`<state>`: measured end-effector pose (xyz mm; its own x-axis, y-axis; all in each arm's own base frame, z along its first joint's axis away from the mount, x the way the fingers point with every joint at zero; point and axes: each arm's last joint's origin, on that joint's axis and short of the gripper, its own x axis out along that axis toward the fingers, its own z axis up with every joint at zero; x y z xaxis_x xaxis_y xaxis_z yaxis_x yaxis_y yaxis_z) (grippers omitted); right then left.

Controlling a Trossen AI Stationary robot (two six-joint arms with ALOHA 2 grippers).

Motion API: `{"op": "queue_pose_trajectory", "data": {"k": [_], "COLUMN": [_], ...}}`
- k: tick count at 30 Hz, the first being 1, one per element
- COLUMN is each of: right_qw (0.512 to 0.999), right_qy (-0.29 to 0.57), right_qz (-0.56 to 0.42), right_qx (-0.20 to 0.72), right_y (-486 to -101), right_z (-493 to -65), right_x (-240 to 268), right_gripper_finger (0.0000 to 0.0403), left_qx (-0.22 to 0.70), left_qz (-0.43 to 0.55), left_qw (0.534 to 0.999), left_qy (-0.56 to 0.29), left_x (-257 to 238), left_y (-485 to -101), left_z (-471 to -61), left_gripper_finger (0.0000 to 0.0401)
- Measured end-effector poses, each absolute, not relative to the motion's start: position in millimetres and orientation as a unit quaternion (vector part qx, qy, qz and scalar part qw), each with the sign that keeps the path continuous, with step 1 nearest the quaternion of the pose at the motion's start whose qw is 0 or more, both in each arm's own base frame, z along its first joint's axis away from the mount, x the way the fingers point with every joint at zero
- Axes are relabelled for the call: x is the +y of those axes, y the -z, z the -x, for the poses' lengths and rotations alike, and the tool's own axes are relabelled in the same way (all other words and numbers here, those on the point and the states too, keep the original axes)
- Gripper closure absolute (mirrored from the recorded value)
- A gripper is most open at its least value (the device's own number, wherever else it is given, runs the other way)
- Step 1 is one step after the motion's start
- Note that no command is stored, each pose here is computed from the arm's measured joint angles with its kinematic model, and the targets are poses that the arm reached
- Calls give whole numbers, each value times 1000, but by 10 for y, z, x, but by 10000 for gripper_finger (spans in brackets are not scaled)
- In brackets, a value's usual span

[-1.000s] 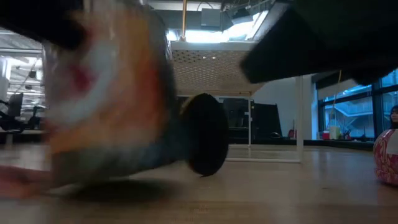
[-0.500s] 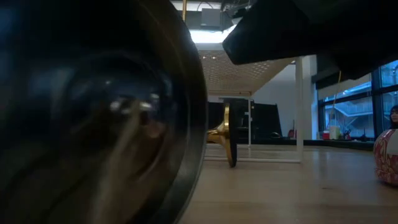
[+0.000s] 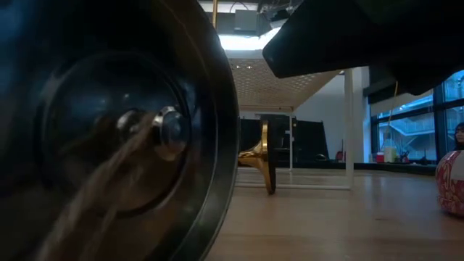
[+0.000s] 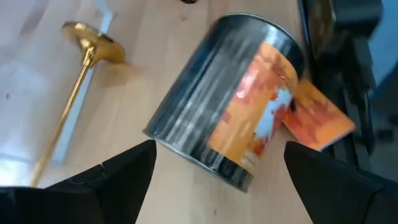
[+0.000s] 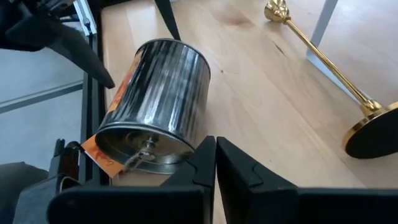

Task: Pick & Place candle stick holders
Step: Put the left silver scented candle on the shelf

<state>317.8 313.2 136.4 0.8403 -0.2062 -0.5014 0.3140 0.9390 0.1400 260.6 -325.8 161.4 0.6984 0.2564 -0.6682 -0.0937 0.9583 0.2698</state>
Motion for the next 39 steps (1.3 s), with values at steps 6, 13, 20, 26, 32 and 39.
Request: {"op": "queue_pose_trajectory", "data": {"k": [6, 13, 20, 26, 32, 39], "right_qw": [954, 953, 953, 953, 953, 953], "right_qy": [132, 123, 117, 116, 116, 114], "right_qz": [-117, -121, -119, -120, -121, -124], "right_qx": [243, 250, 251, 251, 251, 251], "right_y": [-1375, -1372, -1372, -1372, -1372, -1372], "right_z": [-3170, -3168, -3140, -3128, -3126, -3105], "right_x": [3157, 3166, 3195, 3206, 3208, 3228], "right_gripper_finger": [387, 387, 387, 387, 387, 387], "left_qx": [430, 482, 496, 498, 493, 500], "left_qz": [-182, -238, -256, -241, -242, -245], "left_qw": [882, 843, 829, 830, 831, 825], "left_qy": [-64, 7, 40, 73, 94, 99], "left_x": [-3184, -3086, -2999, -2951, -2918, -2875], "left_y": [-1869, -1968, -1962, -1967, -1974, -1892], "left_z": [-2744, -2882, -3000, -3119, -3198, -3279], "left_gripper_finger": [49, 49, 49, 49, 49, 49]}}
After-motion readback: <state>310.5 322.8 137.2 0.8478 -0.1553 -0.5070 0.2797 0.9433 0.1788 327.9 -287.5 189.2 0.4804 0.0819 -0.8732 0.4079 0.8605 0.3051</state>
